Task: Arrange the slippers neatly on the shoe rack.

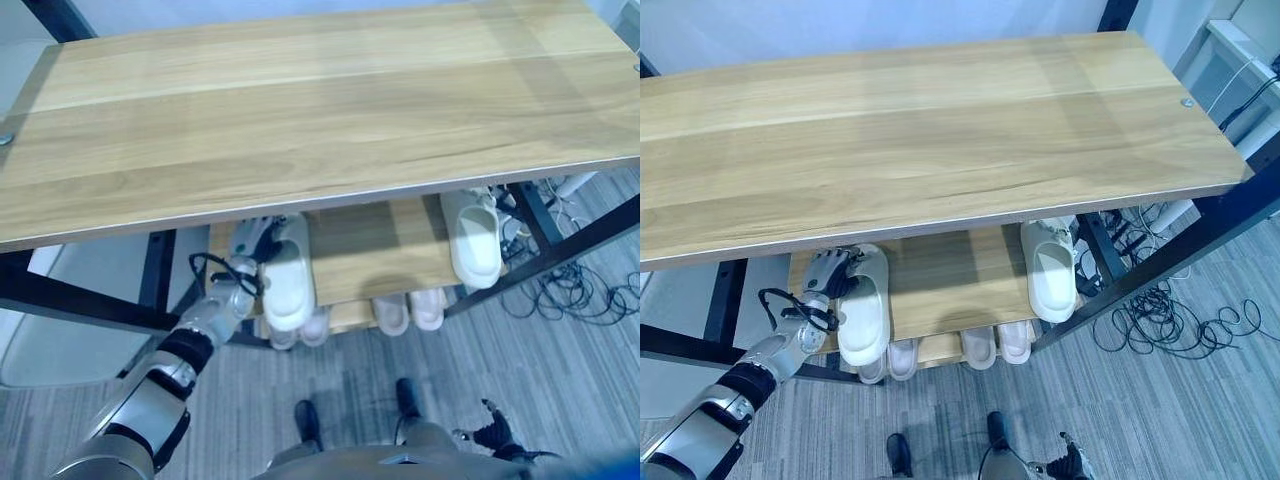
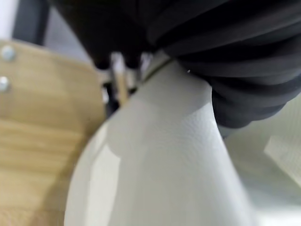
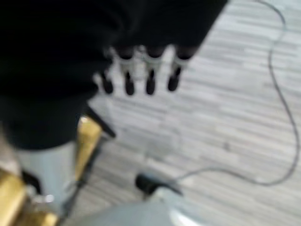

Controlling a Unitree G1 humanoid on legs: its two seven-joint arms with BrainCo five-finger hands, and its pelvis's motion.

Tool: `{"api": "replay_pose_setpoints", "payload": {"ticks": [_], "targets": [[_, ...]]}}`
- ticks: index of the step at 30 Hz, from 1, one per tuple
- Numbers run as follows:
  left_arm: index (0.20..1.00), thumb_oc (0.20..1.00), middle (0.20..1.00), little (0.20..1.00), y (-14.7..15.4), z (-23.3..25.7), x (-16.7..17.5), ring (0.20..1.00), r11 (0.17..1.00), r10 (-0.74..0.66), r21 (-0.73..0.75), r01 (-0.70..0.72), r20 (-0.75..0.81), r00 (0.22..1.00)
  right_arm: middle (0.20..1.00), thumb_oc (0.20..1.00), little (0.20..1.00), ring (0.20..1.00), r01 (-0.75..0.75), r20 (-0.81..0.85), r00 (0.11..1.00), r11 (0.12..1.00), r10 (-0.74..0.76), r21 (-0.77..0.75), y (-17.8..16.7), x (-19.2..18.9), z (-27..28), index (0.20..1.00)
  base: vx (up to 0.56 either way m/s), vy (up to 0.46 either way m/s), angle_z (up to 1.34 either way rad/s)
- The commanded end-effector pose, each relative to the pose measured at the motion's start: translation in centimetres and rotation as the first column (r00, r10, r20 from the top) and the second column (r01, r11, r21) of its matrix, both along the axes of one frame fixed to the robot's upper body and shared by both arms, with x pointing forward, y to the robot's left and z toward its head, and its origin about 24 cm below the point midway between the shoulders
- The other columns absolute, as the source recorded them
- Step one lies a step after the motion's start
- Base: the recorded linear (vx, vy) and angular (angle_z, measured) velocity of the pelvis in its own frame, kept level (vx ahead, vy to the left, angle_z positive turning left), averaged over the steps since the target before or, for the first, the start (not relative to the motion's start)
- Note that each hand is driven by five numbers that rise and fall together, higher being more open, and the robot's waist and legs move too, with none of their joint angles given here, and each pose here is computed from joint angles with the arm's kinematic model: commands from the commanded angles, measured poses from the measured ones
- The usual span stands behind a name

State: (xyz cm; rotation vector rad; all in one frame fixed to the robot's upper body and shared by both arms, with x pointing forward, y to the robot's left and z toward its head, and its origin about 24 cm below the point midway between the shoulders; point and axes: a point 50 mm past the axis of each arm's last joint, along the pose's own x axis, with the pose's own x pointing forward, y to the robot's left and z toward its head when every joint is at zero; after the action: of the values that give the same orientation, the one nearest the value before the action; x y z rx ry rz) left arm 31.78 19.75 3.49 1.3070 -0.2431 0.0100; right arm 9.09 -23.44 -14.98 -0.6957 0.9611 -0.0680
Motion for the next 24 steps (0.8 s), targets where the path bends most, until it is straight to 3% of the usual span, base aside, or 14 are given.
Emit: {"api": "replay_pose_setpoints", "payload": {"ticks": [1,24], "targets": [[0.200,0.200,0.200,0.200,-1.4,2.3,1.6,0.200,0.999,-0.044,0.003,0.044,0.092,0.995,1.000,1.000,1.000,1.000,0.007,0.050,0.999,0.997,-0.003,-0.073,-2.3,1.3,1.0,1.000,0.02,-0.031,0.00],[0.200,0.200,0.200,0.200,-6.0,6.8,3.9,0.200,0.988,-0.144,-0.010,0.152,0.258,0.955,1.000,1.000,1.000,1.000,0.031,0.051,0.998,0.995,-0.026,-0.093,-2.3,2.0,1.0,1.000,0.01,-0.027,-0.06]]}}
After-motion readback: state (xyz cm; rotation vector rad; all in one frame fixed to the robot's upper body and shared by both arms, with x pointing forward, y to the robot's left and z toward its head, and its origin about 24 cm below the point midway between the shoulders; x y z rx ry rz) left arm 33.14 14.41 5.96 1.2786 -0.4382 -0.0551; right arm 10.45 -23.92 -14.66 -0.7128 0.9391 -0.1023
